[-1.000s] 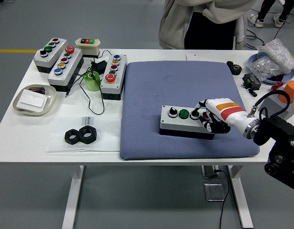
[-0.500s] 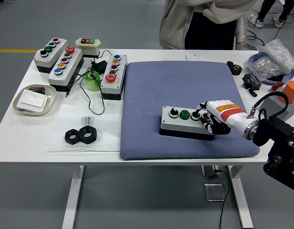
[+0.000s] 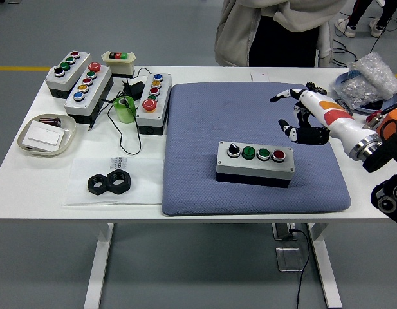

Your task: Pick up the button,place it on the desk,press the button,press the button

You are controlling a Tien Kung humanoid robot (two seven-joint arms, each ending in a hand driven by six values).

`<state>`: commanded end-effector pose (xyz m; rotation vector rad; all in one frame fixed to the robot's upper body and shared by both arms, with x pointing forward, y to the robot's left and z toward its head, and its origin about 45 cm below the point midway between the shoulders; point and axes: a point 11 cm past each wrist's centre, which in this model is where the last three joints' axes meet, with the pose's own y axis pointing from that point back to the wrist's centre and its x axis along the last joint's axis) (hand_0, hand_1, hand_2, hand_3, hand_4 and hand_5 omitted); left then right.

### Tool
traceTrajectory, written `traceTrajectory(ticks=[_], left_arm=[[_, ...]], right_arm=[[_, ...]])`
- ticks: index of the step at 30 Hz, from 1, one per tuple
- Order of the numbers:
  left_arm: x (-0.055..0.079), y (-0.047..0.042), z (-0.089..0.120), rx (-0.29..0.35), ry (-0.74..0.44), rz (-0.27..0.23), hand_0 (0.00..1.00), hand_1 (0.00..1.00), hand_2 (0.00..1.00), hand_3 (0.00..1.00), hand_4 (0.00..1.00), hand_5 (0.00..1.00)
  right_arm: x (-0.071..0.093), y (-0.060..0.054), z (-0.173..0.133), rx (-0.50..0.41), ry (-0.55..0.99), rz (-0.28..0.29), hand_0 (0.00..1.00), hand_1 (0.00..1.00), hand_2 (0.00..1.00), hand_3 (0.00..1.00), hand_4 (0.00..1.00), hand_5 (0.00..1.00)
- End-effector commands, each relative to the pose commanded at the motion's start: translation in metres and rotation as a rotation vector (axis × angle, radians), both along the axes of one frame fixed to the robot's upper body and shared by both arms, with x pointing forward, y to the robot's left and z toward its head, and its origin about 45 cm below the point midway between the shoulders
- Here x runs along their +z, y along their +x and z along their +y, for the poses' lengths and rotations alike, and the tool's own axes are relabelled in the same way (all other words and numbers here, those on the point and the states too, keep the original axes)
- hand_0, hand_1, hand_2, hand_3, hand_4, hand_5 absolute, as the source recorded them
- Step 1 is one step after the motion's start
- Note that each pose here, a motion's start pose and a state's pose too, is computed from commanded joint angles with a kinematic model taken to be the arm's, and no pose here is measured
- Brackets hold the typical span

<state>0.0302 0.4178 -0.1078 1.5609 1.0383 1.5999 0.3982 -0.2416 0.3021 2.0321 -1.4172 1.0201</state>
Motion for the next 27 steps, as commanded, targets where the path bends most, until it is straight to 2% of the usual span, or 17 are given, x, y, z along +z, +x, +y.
traceTrajectory(ticks=[5, 6, 11, 12, 14, 17, 18, 21, 27], left_arm=[[0.0, -0.0002, 0.0, 0.0, 0.0, 0.001, 0.752, 0.792, 0.868, 0.787, 0.556, 0.998], [0.0, -0.0002, 0.0, 0.0, 0.0, 0.002, 0.751, 0.792, 0.867, 0.787, 0.556, 0.998], [0.0, 0.0021, -0.001, 0.002, -0.002, -0.004, 0.751, 0.792, 0.867, 0.787, 0.556, 0.998], [0.0, 0.003, -0.001, 0.003, -0.002, -0.006, 0.752, 0.792, 0.867, 0.786, 0.555, 0.998], [0.0, 0.0045, -0.001, 0.004, -0.002, -0.009, 0.752, 0.792, 0.867, 0.786, 0.555, 0.998], [0.0, 0.0047, -0.001, 0.004, -0.002, -0.01, 0.752, 0.792, 0.867, 0.786, 0.555, 0.998], [0.0, 0.0047, -0.001, 0.004, -0.002, -0.01, 0.752, 0.792, 0.867, 0.786, 0.556, 0.998], [0.0, 0.0046, -0.001, 0.004, -0.002, -0.01, 0.752, 0.792, 0.867, 0.786, 0.556, 0.998], [0.0, 0.0043, -0.001, 0.004, -0.002, -0.009, 0.751, 0.793, 0.867, 0.786, 0.556, 0.998]], right_arm=[[0.015, 0.009, -0.02, -0.062, 0.237, 0.005, 0.77, 0.658, 0.779, 0.958, 0.556, 0.002], [0.018, 0.011, -0.025, -0.079, 0.282, -0.003, 0.899, 0.796, 0.914, 0.971, 0.579, 0.002], [0.025, 0.017, -0.046, -0.148, 0.5, 0.007, 0.899, 0.796, 0.914, 0.971, 0.579, 0.002], [0.026, 0.018, -0.051, -0.166, 0.542, 0.007, 0.906, 0.8, 0.912, 0.936, 0.596, 0.016], [0.028, 0.021, -0.065, -0.211, 0.64, 0.002, 0.906, 0.8, 0.912, 0.936, 0.596, 0.016], [0.027, 0.023, -0.081, -0.272, 0.766, 0.005, 0.906, 0.8, 0.912, 0.936, 0.596, 0.016], [0.026, 0.024, -0.085, -0.289, 0.804, 0.011, 0.901, 0.791, 0.88, 0.896, 0.61, 0.111], [0.022, 0.025, -0.102, -0.363, 0.928, 0.026, 0.901, 0.791, 0.88, 0.896, 0.61, 0.111], [0.006, 0.026, -0.123, -0.478, 1.151, 0.098, 0.889, 0.78, 0.864, 0.877, 0.607, 0.109]])
